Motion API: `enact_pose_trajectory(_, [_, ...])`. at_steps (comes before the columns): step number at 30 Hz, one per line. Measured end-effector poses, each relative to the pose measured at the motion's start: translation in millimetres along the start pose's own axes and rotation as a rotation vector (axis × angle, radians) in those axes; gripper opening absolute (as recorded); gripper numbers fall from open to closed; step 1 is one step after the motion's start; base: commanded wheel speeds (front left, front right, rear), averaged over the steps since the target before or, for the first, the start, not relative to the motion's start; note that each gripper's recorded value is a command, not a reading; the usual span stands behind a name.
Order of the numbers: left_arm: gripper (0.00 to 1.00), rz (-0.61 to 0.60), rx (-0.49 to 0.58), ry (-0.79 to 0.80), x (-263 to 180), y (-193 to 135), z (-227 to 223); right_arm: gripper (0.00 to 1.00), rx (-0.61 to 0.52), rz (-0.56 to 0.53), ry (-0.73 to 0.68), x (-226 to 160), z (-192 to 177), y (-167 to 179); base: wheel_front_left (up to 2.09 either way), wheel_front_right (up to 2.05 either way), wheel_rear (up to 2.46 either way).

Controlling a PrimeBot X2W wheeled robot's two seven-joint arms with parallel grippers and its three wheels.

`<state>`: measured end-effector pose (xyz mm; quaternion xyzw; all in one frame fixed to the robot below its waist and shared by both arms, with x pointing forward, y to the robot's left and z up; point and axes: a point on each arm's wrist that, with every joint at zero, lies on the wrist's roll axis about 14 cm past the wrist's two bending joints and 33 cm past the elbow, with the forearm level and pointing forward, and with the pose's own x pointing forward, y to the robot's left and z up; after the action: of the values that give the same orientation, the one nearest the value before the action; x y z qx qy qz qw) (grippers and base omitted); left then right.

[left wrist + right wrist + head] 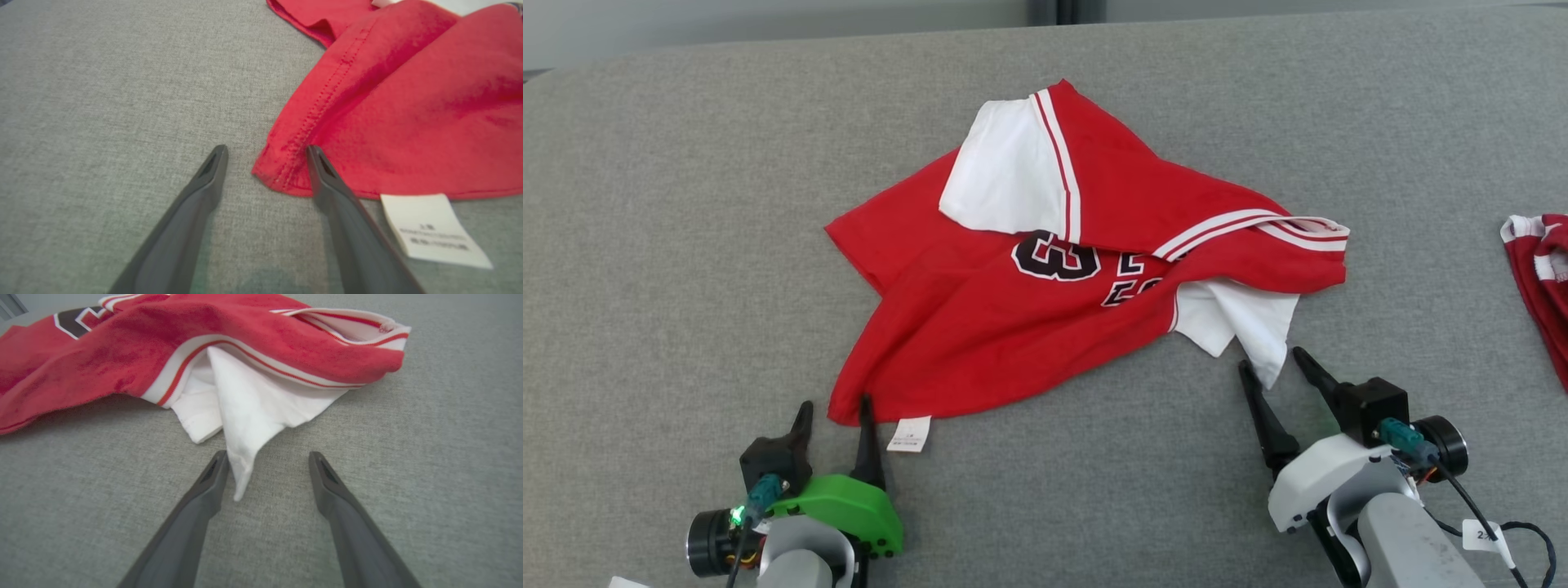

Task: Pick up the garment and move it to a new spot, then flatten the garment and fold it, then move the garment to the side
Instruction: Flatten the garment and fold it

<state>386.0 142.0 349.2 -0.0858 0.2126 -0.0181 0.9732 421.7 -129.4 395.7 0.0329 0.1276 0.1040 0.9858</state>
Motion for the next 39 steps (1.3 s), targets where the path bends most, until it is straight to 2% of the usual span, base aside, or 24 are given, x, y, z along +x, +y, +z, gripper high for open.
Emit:
enact_pose_trajectory(1, [0.43,-0.002,-0.002,0.006,-0.3,-0.7,-1.9,1.00,-0.002,0.003,0.001,0.0,-0.3,1.1,0.00,0.00,0.00])
enact_pose_trajectory(2, [0.32,-0.004,-0.009,0.013,-0.8,-1.0,-4.5,1.00,-0.004,0.006,0.004,0.0,-1.0,1.9,0.00,0.00,0.00])
enact_pose_trajectory(4, [0.20,-0.009,-0.011,0.018,-0.2,-1.8,-5.3,1.00,-0.005,0.010,0.007,0.0,-2.1,3.2,0.00,0.00,0.00])
enact_pose_trajectory(5, [0.00,-0.014,-0.013,0.022,-0.1,-2.8,-6.1,1.00,-0.005,0.012,0.009,0.1,-2.6,3.6,0.00,0.00,0.00])
enact_pose_trajectory(6, [0.00,-0.019,-0.016,0.025,-0.1,-3.5,-7.0,0.81,-0.005,0.012,0.010,0.2,-2.9,3.8,0.00,0.00,0.00])
enact_pose_trajectory(7, [0.00,-0.022,-0.018,0.029,0.1,-4.3,-8.0,0.38,-0.005,0.013,0.009,0.5,-2.5,4.0,0.00,0.00,0.00])
enact_pose_trajectory(8, [0.00,-0.025,-0.019,0.031,0.2,-5.1,-8.7,0.26,-0.005,0.014,0.006,0.9,-1.5,4.2,0.00,0.00,0.00])
enact_pose_trajectory(9, [0.00,-0.030,-0.023,0.032,0.0,-6.3,-9.0,0.20,-0.006,0.014,0.002,1.1,-0.6,4.2,0.00,0.00,0.00])
enact_pose_trajectory(10, [0.00,-0.036,-0.026,0.033,-0.2,-7.8,-9.3,0.00,-0.005,0.013,-0.005,1.6,1.7,4.0,0.00,0.00,0.00])
enact_pose_trajectory(18, [0.00,-0.055,-0.037,0.009,-3.4,-13.7,-0.8,0.00,0.014,-0.008,-0.058,-3.0,17.8,-0.7,0.00,0.00,0.00])
enact_pose_trajectory(23, [0.00,-0.067,-0.059,-0.079,-8.9,-17.8,24.5,0.00,0.059,0.012,-0.187,-6.3,57.8,7.6,0.00,0.00,0.00])
enact_pose_trajectory(27, [0.00,-0.096,-0.040,-0.235,-10.6,-24.6,74.7,0.00,0.082,0.014,-0.334,-15.0,104.9,6.6,0.00,0.00,0.00])
enact_pose_trajectory(32, [0.00,-0.148,-0.041,-0.461,-21.1,-32.3,150.2,0.00,0.072,0.005,-0.569,-33.2,185.0,-12.2,0.00,0.00,0.00])
enact_pose_trajectory(39, [0.00,-0.305,-0.175,-0.707,-48.7,-57.9,260.6,0.00,0.030,0.015,-0.900,-80.5,299.3,-32.9,0.00,0.00,0.00])
